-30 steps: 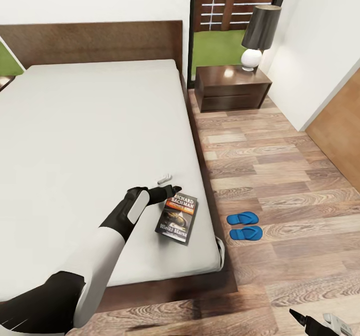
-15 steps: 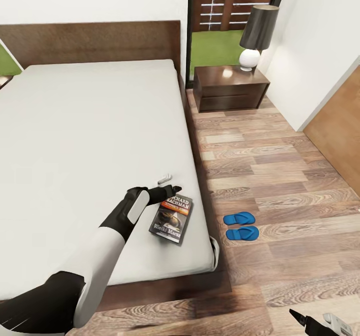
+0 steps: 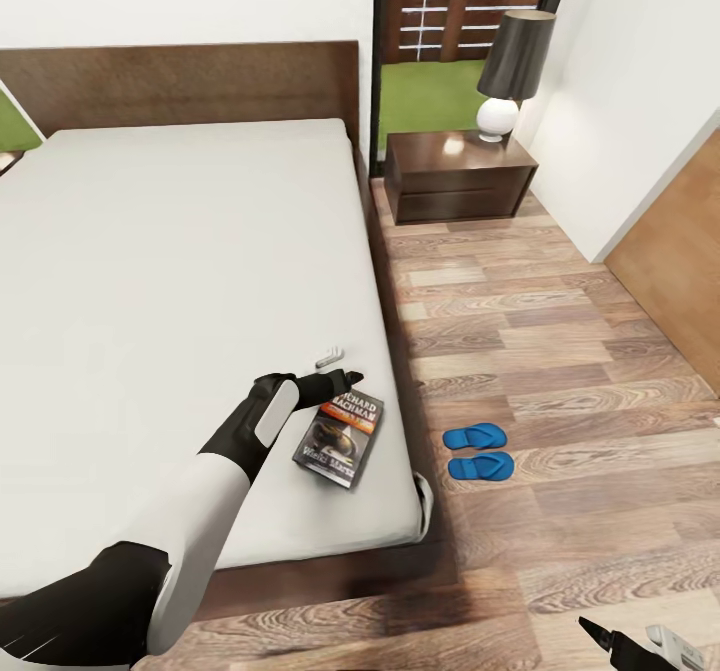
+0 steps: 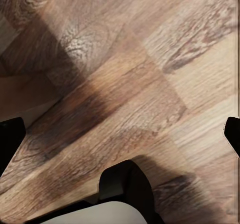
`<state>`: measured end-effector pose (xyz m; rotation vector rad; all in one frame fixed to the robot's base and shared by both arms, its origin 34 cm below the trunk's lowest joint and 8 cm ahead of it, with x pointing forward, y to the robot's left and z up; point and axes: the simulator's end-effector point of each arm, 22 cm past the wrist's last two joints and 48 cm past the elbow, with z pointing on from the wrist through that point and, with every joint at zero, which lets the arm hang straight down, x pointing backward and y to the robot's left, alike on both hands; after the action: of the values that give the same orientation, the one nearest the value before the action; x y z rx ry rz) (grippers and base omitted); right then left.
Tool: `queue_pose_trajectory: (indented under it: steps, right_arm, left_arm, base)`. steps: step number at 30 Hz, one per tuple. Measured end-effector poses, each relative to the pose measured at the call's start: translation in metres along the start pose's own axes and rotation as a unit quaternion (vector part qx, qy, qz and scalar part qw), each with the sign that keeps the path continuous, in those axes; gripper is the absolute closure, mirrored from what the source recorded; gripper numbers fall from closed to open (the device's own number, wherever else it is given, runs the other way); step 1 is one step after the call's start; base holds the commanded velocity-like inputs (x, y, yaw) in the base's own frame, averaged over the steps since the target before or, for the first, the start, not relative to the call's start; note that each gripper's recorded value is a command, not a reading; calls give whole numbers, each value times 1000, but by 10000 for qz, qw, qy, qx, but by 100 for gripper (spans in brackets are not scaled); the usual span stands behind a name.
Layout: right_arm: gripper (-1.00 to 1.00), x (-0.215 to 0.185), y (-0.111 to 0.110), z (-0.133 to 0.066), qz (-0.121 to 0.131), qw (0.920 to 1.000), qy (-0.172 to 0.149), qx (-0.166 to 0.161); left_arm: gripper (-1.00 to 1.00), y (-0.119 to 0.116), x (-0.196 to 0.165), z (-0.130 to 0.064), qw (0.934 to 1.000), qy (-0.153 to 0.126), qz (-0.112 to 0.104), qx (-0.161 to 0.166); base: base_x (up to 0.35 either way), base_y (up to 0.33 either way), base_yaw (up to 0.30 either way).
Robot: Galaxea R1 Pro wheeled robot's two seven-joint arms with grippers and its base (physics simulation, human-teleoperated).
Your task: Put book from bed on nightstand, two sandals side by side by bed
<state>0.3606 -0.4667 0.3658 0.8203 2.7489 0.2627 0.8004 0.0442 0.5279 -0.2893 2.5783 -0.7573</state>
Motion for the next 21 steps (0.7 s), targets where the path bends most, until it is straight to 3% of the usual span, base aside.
queue_pose_trajectory:
  steps: [21]
  right_arm:
    - [-100, 0, 0, 0, 0, 10000, 2, 1]
  left_arm:
    - [-100, 0, 0, 0, 10000, 0, 0, 0]
  base:
    - [0, -9, 0]
